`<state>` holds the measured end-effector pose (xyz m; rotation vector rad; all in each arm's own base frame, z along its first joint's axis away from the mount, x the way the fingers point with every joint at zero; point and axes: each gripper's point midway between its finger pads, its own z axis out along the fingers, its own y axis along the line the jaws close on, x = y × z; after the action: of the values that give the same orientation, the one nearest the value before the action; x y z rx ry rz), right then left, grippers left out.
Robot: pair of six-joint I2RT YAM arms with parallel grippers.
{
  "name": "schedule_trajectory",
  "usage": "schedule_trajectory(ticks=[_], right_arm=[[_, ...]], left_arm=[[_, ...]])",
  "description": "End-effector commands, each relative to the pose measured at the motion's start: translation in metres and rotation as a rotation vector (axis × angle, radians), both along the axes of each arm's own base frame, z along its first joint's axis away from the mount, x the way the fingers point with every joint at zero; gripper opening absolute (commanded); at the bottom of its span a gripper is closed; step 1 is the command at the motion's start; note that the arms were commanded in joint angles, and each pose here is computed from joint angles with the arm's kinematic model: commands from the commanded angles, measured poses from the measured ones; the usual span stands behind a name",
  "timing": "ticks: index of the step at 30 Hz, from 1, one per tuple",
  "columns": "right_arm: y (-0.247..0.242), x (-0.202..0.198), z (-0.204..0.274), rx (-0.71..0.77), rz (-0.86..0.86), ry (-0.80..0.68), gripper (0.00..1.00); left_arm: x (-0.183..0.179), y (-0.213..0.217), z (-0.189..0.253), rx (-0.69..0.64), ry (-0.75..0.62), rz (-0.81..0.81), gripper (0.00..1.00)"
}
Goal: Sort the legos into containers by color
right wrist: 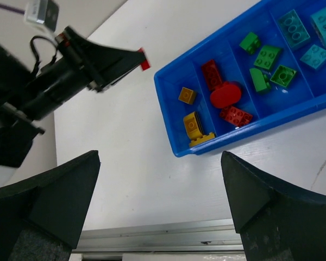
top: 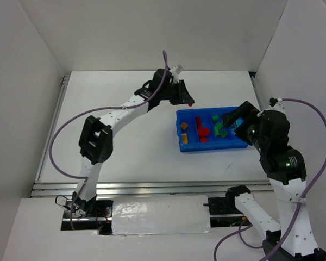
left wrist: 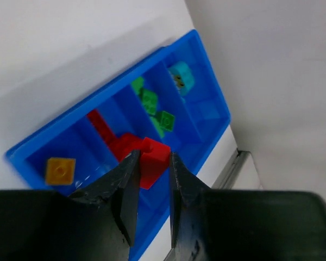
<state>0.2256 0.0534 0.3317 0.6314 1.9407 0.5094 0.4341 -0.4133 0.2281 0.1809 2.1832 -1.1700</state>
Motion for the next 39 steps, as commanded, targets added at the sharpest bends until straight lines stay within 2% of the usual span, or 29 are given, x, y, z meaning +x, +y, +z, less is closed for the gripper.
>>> schedule_trajectory(ticks=[1, 3, 4, 5, 7, 9, 12, 13, 16, 18, 19, 21, 22, 25, 27, 29, 31, 32, 33, 34, 36, 37, 39], right_arm=[[-0.002, -0.01, -0.005, 0.004, -0.005, 0.048, 1.0], [-0.002, -0.016, -0.005, 0.003, 0.0, 0.051, 1.0], [-0.003, -0.02, -0.003, 0.005, -0.002, 0.042, 1.0], [-0.005, -0.023, -0.003, 0.0, -0.008, 0.045, 1.0], [-0.006, -0.029, -0.003, -0.005, -0.01, 0.04, 1.0], [-0.009, -0.033, -0.003, -0.017, -0.017, 0.046, 1.0], [-0.01, -0.038, -0.004, -0.024, -0.015, 0.047, 1.0], [-0.01, -0.039, -0.003, -0.025, -0.011, 0.042, 1.0], [-0.009, -0.039, -0.006, -0.031, 0.004, 0.042, 1.0], [-0.008, -0.037, -0.007, -0.038, 0.012, 0.043, 1.0], [-0.006, -0.036, -0.007, -0.038, 0.024, 0.046, 1.0], [-0.004, -0.033, -0.007, -0.043, 0.037, 0.043, 1.0], [-0.003, -0.032, -0.007, -0.042, 0.045, 0.041, 1.0], [-0.001, -0.029, -0.008, -0.048, 0.06, 0.041, 1.0], [0.0, -0.03, -0.006, -0.061, 0.077, 0.033, 1.0], [0.001, -0.031, -0.003, -0.088, 0.107, 0.02, 1.0], [0.0, -0.034, 0.0, -0.116, 0.121, 0.012, 1.0], [-0.001, -0.034, 0.001, -0.126, 0.125, 0.008, 1.0], [-0.001, -0.036, 0.003, -0.134, 0.129, 0.004, 1.0], [-0.002, -0.038, 0.004, -0.155, 0.141, -0.004, 1.0], [-0.004, -0.044, 0.015, -0.175, 0.147, -0.035, 1.0], [-0.006, -0.048, 0.022, -0.193, 0.154, -0.056, 1.0], [-0.011, -0.053, 0.031, -0.22, 0.141, -0.076, 1.0]], left_arm=[[0.007, -0.044, 0.026, -0.166, -0.09, -0.125, 0.0], [0.009, -0.059, 0.036, -0.2, -0.119, -0.153, 0.0], [0.01, -0.069, 0.017, -0.186, -0.095, -0.162, 0.01], [0.01, -0.076, 0.024, -0.2, -0.114, -0.174, 0.03], [0.009, -0.085, 0.008, -0.188, -0.092, -0.175, 0.07], [0.01, -0.087, -0.003, -0.178, -0.072, -0.16, 0.15], [0.012, -0.085, -0.023, -0.158, -0.048, -0.135, 0.37], [0.012, -0.084, -0.022, -0.16, -0.054, -0.128, 0.49], [0.012, -0.084, -0.029, -0.153, -0.041, -0.122, 0.65], [0.01, -0.085, -0.029, -0.153, -0.041, -0.112, 0.72], [0.009, -0.085, -0.028, -0.155, -0.045, -0.112, 0.83], [0.007, -0.084, -0.023, -0.162, -0.052, -0.11, 0.92], [0.008, -0.083, -0.019, -0.166, -0.057, -0.11, 1.0], [0.01, -0.076, 0.012, -0.15, -0.094, -0.081, 1.0], [0.021, -0.055, 0.04, -0.086, -0.169, 0.003, 1.0], [0.024, -0.028, 0.049, 0.036, -0.192, 0.08, 1.0], [0.028, 0.028, 0.081, 0.154, -0.237, 0.219, 0.99], [0.029, 0.04, 0.065, 0.226, -0.213, 0.255, 0.99], [0.025, 0.068, 0.084, 0.261, -0.231, 0.319, 1.0], [0.027, 0.102, 0.077, 0.366, -0.227, 0.426, 1.0], [0.002, 0.164, 0.092, 0.479, -0.202, 0.543, 0.99], [-0.006, 0.2, 0.079, 0.581, -0.172, 0.645, 1.0], [-0.045, 0.262, 0.098, 0.642, -0.142, 0.757, 1.0]])
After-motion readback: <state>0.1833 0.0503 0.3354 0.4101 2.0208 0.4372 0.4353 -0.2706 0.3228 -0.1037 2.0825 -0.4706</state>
